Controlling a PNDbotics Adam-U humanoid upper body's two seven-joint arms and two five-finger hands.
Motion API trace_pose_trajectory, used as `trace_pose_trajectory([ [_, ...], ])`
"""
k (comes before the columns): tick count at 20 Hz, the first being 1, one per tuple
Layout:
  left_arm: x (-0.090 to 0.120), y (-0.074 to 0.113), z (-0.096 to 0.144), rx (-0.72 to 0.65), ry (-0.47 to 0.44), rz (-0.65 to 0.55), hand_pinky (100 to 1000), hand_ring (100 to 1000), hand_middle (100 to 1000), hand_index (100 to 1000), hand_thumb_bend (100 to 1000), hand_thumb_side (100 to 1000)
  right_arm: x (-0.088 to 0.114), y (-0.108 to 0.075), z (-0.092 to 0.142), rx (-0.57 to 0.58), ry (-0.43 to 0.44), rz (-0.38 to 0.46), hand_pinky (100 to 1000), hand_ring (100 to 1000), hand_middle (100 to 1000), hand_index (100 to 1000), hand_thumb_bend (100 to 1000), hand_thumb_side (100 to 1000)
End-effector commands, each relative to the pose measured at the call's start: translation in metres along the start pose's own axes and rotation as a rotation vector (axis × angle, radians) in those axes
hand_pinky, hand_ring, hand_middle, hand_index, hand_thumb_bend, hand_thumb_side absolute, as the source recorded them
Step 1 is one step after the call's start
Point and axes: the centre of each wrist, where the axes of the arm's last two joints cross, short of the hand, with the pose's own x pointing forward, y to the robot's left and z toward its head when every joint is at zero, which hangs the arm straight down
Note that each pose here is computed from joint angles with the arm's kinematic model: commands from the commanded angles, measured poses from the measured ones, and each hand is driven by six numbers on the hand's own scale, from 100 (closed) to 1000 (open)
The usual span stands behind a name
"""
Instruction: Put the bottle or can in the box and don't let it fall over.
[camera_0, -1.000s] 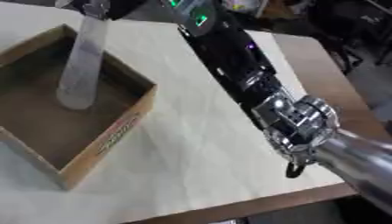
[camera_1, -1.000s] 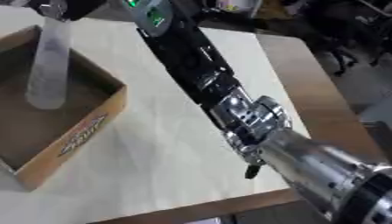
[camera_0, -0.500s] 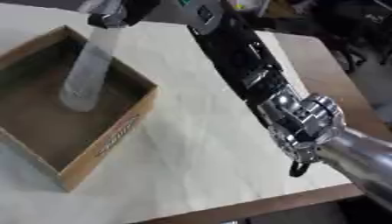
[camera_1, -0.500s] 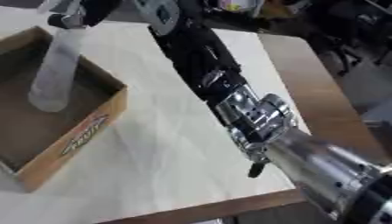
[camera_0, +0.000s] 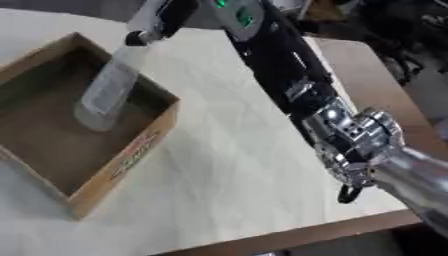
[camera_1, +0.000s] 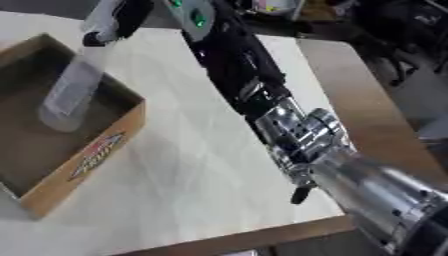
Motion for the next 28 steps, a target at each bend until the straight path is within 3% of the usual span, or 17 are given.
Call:
trace_pose_trajectory([
  [1,0.008,0.001,-0.003,-0.007,-0.022,-0.011,633,920,736,924,163,782,0.002,0.001,-0.003,0.033,-0.007,-0.021,906,1000,999,986,494,100],
  [9,0.008,0.002,-0.004,-0.002,-0.017,-0.002,635,920,737,923,165,778,0.012,-0.02,-0.004,-0.035,-0.03,-0.002,910,1000,985,973,508,100],
  [18,0.008,0.003,-0.002,0.012,-0.004,0.008,639,919,737,922,168,775,0.021,-0.027,-0.004,0.011,-0.089,0.05,931,1000,991,971,391,100],
  [28,0.009,0.004,-0.003,0.009,-0.006,0.015,641,920,737,922,167,772,0.029,-0.047,0.003,-0.054,-0.124,0.018,929,1000,985,974,441,100],
])
